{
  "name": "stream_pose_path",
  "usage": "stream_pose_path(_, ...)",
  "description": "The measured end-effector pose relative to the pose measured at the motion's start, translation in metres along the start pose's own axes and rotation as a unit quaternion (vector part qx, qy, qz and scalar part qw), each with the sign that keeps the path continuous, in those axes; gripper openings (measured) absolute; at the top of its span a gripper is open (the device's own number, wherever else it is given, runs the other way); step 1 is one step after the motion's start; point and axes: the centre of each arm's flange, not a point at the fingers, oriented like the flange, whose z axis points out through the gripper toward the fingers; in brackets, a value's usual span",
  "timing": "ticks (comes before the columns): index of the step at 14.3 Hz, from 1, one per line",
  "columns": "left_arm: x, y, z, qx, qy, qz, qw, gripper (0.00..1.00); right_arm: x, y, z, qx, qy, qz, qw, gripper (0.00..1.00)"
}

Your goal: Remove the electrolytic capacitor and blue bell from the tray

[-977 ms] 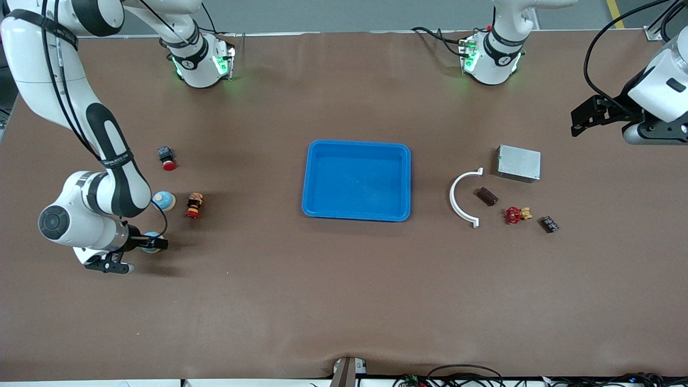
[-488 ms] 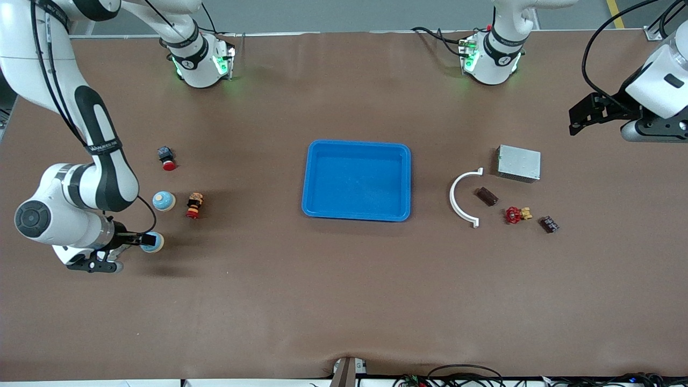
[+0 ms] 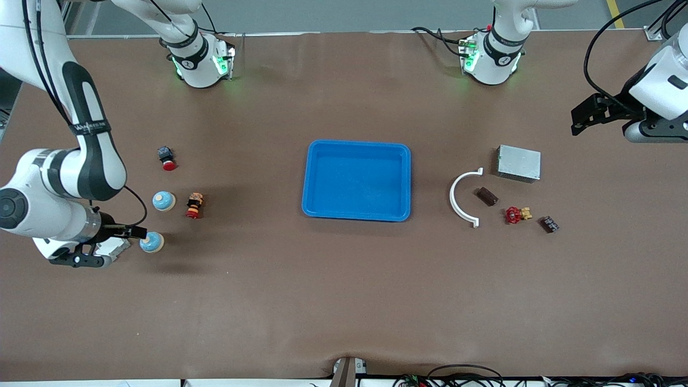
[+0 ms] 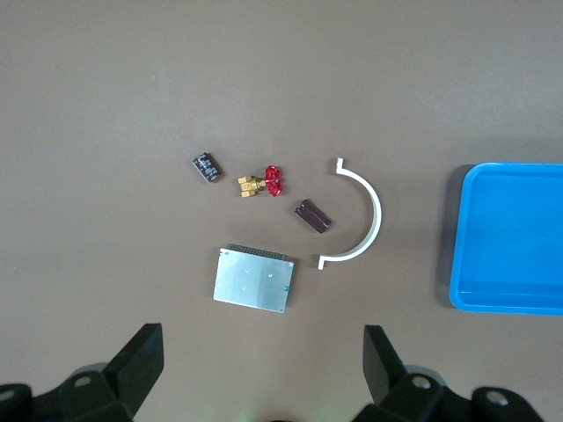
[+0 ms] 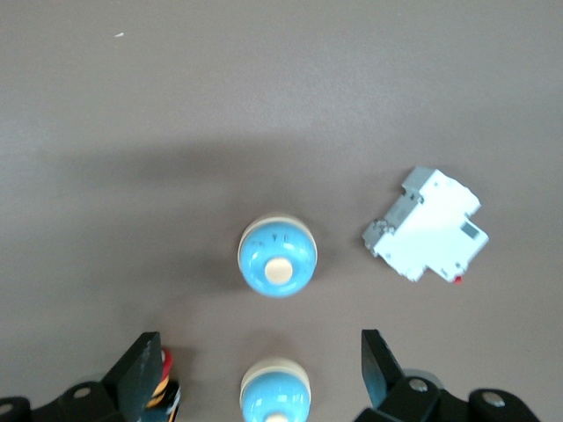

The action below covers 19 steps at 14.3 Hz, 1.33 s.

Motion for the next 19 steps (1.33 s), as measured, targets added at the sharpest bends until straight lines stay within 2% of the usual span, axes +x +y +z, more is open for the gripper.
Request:
stream_pose_path(6, 0.001, -0.001, 0.002, 0.0, -0.003, -0.004, 1.0, 1.0, -0.035, -0.032, -0.09, -0.007, -0.014, 0.0, 1.0, 1.0)
stream_pose_path(11, 0.001, -0.005, 0.003, 0.0, -0.004, -0.008, 1.0, 1.0, -0.071, -0.032, -0.176, -0.007, 0.002, 0.001, 1.0, 1.0)
stream_pose_path(16, 0.004, -0.006, 0.007, 0.0, -0.006, -0.01, 1.0, 1.0, -0.1, -0.028, -0.247, 0.0, -0.006, 0.005, 1.0, 1.0)
stream_pose_path(19, 0.005, -0.006, 0.007, 0.001, -0.004, -0.009, 1.0, 1.0, -0.111, -0.026, -0.275, 0.004, 0.003, 0.008, 1.0, 1.0)
